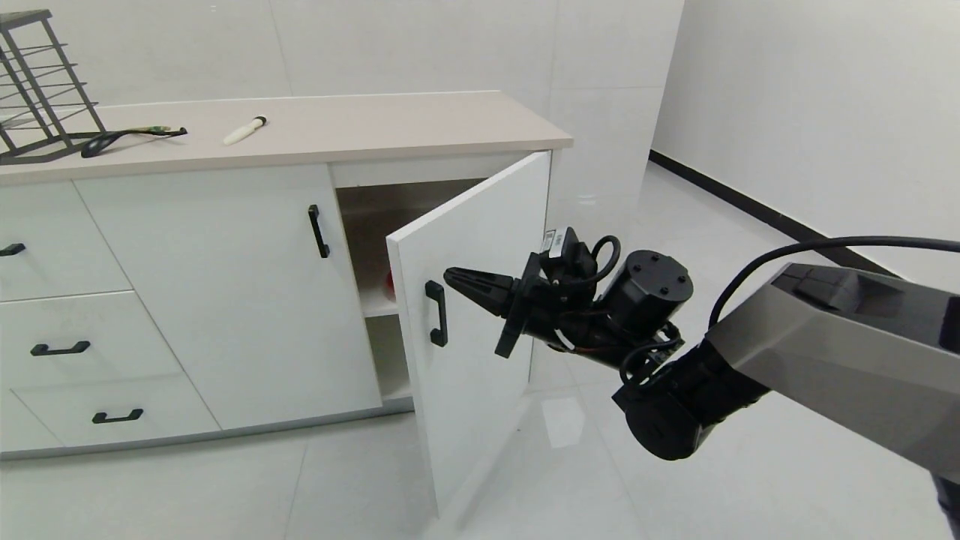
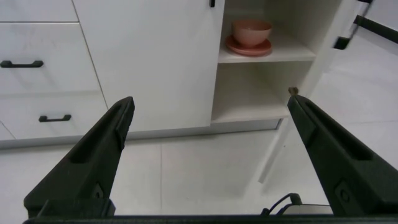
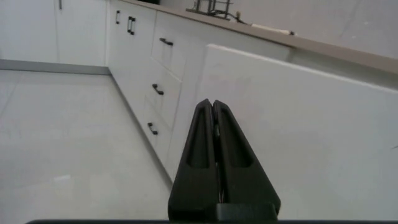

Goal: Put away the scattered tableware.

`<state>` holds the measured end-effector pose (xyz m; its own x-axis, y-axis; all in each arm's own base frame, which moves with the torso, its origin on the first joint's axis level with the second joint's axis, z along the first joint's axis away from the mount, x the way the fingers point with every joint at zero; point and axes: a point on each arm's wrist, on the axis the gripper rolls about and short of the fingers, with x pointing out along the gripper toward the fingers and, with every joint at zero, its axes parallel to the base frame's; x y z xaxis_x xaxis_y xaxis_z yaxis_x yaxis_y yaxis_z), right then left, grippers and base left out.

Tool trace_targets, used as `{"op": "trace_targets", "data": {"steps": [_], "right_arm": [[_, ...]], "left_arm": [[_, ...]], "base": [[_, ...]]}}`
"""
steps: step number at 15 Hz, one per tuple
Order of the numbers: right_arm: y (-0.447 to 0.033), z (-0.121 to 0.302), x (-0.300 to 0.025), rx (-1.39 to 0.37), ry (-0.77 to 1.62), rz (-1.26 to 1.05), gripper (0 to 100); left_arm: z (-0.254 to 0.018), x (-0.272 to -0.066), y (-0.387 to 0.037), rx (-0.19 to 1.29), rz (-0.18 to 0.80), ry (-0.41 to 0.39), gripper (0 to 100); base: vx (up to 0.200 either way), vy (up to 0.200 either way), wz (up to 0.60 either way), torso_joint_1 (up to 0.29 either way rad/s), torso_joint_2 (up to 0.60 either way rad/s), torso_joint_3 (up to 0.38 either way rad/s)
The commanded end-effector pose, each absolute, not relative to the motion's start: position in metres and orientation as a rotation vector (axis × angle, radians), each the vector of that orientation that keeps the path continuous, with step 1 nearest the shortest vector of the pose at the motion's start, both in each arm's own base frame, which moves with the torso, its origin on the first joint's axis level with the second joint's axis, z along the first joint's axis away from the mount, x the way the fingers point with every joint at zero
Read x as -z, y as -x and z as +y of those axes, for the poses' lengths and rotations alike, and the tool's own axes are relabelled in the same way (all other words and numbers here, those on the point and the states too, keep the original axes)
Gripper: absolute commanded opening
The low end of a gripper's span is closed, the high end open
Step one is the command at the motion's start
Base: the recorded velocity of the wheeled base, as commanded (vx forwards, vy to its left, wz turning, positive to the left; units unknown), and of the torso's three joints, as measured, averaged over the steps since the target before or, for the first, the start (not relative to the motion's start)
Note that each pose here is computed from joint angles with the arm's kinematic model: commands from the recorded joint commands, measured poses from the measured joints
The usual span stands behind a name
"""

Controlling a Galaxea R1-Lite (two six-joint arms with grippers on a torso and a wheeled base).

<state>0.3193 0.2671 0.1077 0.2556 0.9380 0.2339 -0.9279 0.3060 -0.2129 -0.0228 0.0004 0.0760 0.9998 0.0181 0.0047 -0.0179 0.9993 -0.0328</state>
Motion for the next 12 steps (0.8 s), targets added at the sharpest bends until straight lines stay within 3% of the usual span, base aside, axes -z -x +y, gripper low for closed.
{"op": "trace_targets", "data": {"steps": [1, 3, 6, 12], "right_arm": [[-0.294, 0.249, -0.132, -1.269, 0.034, -0.347, 0], [-0.259, 0.218, -0.158, -1.261, 0.031, -0.345, 0], [-0.170, 0.146, -0.191, -1.246, 0.031, -0.372, 0], [-0.080, 0.030, -0.185, -0.774, 0.127, -0.428, 0]], "left_arm": [[0.000, -0.076, 0.023, -0.018, -0.006, 0.034, 100], [0.000, -0.076, 0.023, -0.021, -0.007, 0.043, 100], [0.000, -0.076, 0.023, -0.021, -0.005, 0.040, 100], [0.000, -0.076, 0.023, -0.017, -0.005, 0.032, 100]], "base": [[0.000, 0.000, 0.00, 0.000, 0.00, 0.000], [0.000, 0.000, 0.00, 0.000, 0.00, 0.000], [0.000, 0.000, 0.00, 0.000, 0.00, 0.000], [0.000, 0.000, 0.00, 0.000, 0.00, 0.000]]}}
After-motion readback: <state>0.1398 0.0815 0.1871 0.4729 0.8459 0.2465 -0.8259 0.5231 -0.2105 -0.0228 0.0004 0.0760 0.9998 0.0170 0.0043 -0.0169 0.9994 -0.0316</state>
